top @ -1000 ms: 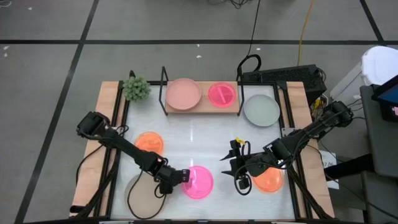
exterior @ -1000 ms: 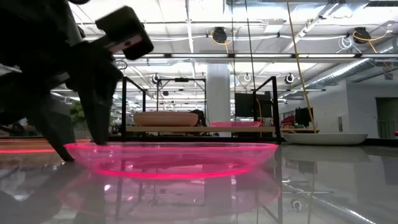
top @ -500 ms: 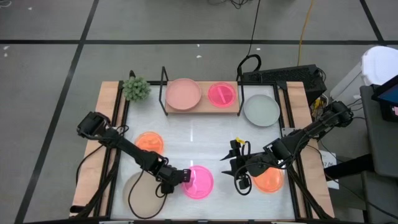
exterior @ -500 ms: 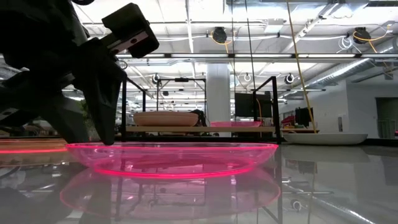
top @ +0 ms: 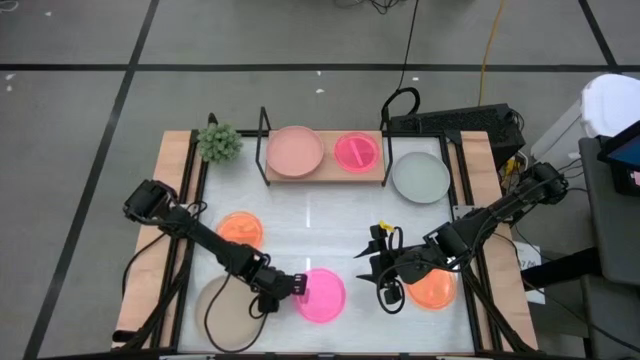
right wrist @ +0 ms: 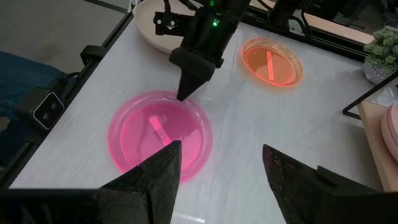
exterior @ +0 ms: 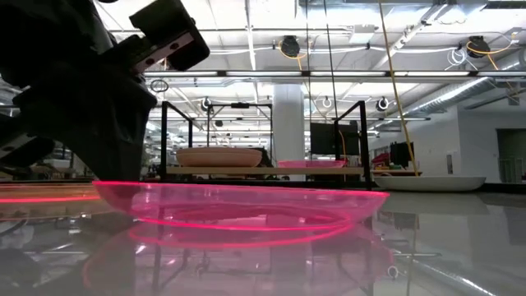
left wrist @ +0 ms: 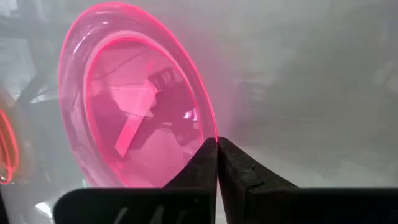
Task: Place and stack plates onto a shelf
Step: Stack the pink plate on the pink plate on the shelf
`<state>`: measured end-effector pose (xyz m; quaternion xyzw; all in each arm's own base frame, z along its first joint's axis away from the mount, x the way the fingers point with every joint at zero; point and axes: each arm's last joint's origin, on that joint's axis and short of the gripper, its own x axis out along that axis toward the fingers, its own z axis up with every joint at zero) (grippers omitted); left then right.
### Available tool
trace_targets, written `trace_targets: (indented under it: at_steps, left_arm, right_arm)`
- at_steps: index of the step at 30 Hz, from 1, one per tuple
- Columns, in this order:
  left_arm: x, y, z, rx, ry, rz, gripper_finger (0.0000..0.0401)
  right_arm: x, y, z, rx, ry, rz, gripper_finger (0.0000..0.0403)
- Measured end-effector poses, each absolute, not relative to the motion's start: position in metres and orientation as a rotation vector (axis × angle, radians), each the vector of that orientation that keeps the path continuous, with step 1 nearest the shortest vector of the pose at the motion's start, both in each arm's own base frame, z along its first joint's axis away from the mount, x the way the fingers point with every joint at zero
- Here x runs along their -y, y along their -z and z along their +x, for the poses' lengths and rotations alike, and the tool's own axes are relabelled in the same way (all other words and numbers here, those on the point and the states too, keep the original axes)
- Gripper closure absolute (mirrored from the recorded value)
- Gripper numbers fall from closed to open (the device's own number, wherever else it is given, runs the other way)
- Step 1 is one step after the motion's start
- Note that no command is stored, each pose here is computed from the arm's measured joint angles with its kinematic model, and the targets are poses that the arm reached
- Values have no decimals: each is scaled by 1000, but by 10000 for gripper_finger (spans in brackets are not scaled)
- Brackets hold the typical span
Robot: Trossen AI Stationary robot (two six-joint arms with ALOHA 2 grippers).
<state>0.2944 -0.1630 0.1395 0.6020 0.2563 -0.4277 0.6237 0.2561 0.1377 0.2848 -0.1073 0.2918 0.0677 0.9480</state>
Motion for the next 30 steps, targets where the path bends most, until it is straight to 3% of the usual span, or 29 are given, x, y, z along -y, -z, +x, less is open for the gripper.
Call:
trace_targets:
  at_steps: [12, 19, 30]
  left_arm:
    - [148, -183, 295, -491, 842, 1376, 397]
    - [132, -203, 293, -472, 798, 1361, 397]
    - [129, -209, 294, -440, 801, 1298, 398]
  right_arm:
    - [-138, -284, 256, -602, -143, -225, 197]
    - [-146, -270, 262, -664, -271, -202, 197]
    - [-166, -243, 269, -725, -355, -325, 207]
